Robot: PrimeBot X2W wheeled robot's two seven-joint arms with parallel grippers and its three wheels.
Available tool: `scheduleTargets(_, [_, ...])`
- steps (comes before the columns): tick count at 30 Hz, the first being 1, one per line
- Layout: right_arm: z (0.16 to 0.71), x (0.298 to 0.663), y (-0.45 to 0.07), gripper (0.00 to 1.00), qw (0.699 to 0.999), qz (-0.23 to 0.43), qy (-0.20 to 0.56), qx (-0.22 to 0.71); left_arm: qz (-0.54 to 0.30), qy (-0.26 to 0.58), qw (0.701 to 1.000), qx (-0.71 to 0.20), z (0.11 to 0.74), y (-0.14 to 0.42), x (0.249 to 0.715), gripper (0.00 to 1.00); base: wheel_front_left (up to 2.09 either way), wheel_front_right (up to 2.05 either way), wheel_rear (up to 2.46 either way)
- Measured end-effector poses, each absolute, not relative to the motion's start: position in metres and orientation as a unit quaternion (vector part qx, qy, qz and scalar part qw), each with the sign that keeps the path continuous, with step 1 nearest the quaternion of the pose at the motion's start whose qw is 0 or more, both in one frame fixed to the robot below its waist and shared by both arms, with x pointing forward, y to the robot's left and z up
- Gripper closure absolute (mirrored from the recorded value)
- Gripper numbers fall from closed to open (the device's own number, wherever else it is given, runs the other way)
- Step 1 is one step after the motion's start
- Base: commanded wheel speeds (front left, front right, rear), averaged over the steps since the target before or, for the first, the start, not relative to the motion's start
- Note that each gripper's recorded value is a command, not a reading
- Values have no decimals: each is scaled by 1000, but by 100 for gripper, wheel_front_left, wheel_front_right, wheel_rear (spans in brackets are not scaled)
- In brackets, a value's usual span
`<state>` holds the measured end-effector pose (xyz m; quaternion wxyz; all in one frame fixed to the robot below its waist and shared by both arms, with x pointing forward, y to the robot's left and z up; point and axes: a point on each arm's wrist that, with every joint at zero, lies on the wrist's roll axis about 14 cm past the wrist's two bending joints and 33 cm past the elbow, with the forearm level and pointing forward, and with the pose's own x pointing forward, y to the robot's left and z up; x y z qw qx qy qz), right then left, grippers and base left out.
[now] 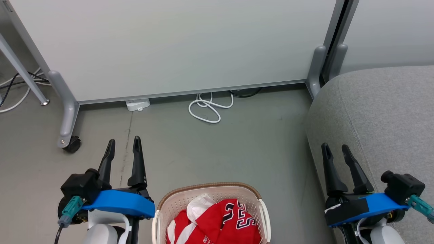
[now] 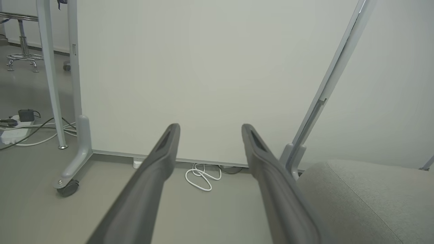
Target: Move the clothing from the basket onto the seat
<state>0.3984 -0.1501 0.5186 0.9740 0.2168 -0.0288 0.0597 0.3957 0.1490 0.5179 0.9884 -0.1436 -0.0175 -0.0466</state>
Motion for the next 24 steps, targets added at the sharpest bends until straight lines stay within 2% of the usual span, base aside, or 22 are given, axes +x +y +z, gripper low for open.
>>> scheduleTargets(24, [524,403,-141,0,989,82,-51,114,-72,-45,996,-41,523,140,399,0,0,0,0])
